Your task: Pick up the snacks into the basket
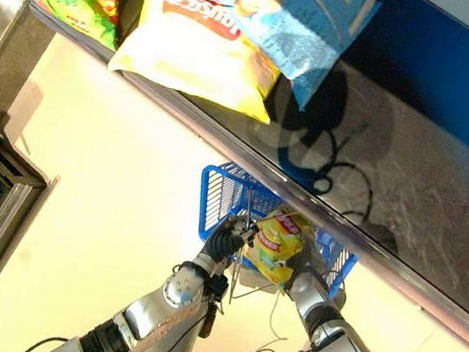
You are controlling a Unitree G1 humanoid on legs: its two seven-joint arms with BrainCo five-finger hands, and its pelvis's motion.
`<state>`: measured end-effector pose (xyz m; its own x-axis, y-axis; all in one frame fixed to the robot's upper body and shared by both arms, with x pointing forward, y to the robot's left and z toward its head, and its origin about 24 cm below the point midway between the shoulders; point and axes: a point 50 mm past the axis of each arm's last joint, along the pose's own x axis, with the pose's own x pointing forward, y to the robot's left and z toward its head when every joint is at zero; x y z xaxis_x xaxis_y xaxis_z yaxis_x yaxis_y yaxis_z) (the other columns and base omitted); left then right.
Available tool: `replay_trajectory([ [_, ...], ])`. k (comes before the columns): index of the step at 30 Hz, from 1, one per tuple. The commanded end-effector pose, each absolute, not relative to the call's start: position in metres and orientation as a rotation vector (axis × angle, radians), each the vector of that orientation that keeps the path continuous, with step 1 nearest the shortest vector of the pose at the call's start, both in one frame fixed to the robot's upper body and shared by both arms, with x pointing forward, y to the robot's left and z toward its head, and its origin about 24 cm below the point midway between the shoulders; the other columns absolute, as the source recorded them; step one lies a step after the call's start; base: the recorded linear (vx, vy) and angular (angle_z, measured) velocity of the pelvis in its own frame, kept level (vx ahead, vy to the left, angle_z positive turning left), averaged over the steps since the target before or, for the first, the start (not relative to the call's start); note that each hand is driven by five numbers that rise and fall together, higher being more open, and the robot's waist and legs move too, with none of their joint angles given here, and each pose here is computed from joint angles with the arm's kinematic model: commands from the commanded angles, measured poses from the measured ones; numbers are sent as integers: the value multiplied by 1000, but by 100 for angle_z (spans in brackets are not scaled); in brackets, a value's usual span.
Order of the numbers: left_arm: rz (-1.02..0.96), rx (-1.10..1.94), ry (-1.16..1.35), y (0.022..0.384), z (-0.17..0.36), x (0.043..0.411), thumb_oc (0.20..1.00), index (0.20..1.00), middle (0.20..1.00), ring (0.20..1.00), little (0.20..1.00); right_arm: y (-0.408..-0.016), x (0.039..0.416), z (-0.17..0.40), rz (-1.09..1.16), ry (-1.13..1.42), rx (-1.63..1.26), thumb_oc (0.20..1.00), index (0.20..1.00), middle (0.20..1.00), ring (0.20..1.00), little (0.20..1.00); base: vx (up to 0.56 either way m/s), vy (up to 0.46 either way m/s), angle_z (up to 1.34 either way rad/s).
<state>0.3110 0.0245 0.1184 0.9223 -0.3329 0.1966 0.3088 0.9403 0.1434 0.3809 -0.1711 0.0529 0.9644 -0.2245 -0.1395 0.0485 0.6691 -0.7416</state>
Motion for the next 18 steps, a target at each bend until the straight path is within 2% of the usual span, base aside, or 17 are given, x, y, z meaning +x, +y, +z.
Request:
replay_trajectory([
  [1,-412,-47,-379,3,154,295,200,200,200,200,200,-162,382,55,-124,203,-786,1000,1000,1000,1000,1000,5,46,-8],
  [6,-375,-39,-337,10,144,300,200,200,200,200,200,-155,371,34,-83,255,-753,1000,1000,1000,1000,1000,-3,16,-10],
  [8,-262,34,-252,35,119,311,200,200,200,200,200,-140,353,12,25,259,-723,1000,1000,1000,1000,1000,-14,-17,-8],
  [11,-178,97,-200,55,103,318,200,200,200,200,200,-141,339,-2,64,282,-703,1000,1000,1000,1000,1000,3,-54,-19],
  [13,-66,191,-108,86,77,323,200,200,200,200,200,-154,323,-17,80,318,-668,1000,1000,1000,1000,1000,13,-94,-22],
  [15,-66,191,-107,86,77,323,200,200,200,200,200,-154,322,-17,80,319,-668,1000,1000,1000,1000,1000,10,-49,-11],
  [18,117,268,73,140,35,318,200,200,200,200,200,-181,295,-23,17,315,-575,1000,1000,1000,1000,1000,10,-87,-17],
])
